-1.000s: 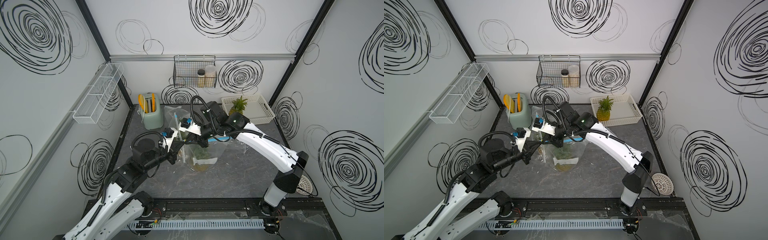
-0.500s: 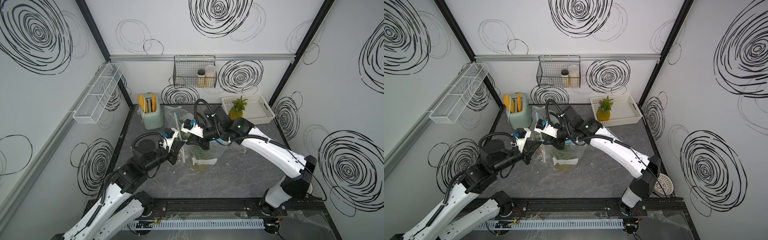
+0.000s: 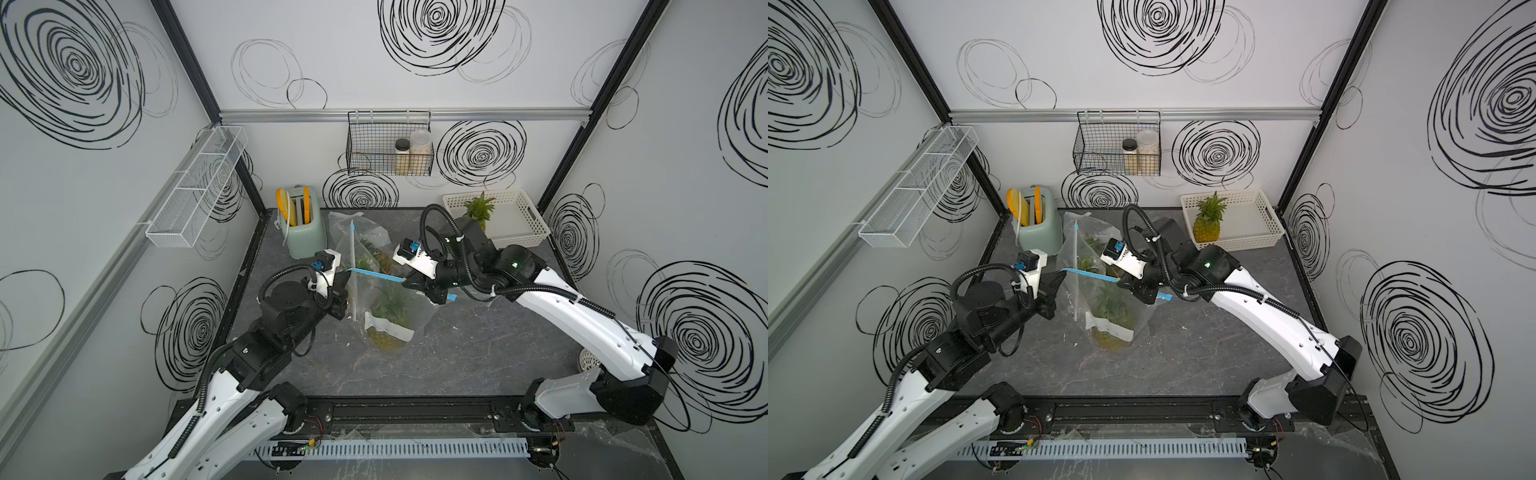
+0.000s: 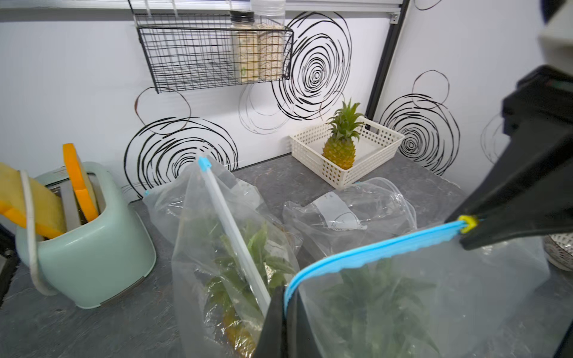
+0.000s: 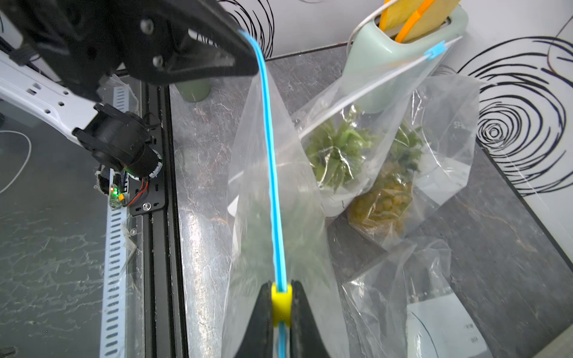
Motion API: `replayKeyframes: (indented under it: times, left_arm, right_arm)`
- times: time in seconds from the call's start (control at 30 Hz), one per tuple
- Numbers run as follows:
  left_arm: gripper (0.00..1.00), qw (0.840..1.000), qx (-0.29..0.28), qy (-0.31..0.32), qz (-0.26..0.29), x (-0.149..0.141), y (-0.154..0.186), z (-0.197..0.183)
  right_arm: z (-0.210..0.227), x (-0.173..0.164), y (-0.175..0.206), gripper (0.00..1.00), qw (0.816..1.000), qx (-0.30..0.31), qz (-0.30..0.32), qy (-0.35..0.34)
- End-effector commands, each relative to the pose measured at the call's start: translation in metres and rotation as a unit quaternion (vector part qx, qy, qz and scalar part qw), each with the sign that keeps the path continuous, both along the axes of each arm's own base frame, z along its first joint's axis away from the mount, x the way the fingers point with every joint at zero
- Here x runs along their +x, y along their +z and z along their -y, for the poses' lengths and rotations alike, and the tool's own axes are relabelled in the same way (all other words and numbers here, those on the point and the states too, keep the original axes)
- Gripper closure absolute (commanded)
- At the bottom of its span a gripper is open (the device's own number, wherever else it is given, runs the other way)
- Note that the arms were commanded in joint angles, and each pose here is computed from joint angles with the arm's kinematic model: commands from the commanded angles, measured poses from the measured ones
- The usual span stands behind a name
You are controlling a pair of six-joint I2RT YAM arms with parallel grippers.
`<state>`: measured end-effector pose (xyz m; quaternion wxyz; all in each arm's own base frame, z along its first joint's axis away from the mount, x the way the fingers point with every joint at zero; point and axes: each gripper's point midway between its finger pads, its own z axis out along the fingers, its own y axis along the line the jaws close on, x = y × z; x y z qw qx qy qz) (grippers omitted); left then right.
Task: Open the zip-top bag and take out the pineapple
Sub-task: Unzip the zipper on the zipper food storage bag.
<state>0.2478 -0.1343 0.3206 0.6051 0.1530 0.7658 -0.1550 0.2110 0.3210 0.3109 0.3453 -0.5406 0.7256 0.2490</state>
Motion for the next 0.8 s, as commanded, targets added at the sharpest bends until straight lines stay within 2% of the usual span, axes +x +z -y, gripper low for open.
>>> replayKeyframes:
  times: [0.0, 0.77]
  left_arm:
    - [1.00, 0.987, -0.038, 0.141, 0.071, 0.017, 0.037, -0.050]
    - [1.00, 0.983, -0.061, 0.153, 0.077, 0.022, 0.029, -0.050]
  right_arm:
    - [0.038, -0.009, -0.001, 0.99, 0.998, -0.029, -0.016, -0.049]
    - [0.092, -0.039, 0.017, 0.99, 0.993, -0.016, -0.017, -0.116]
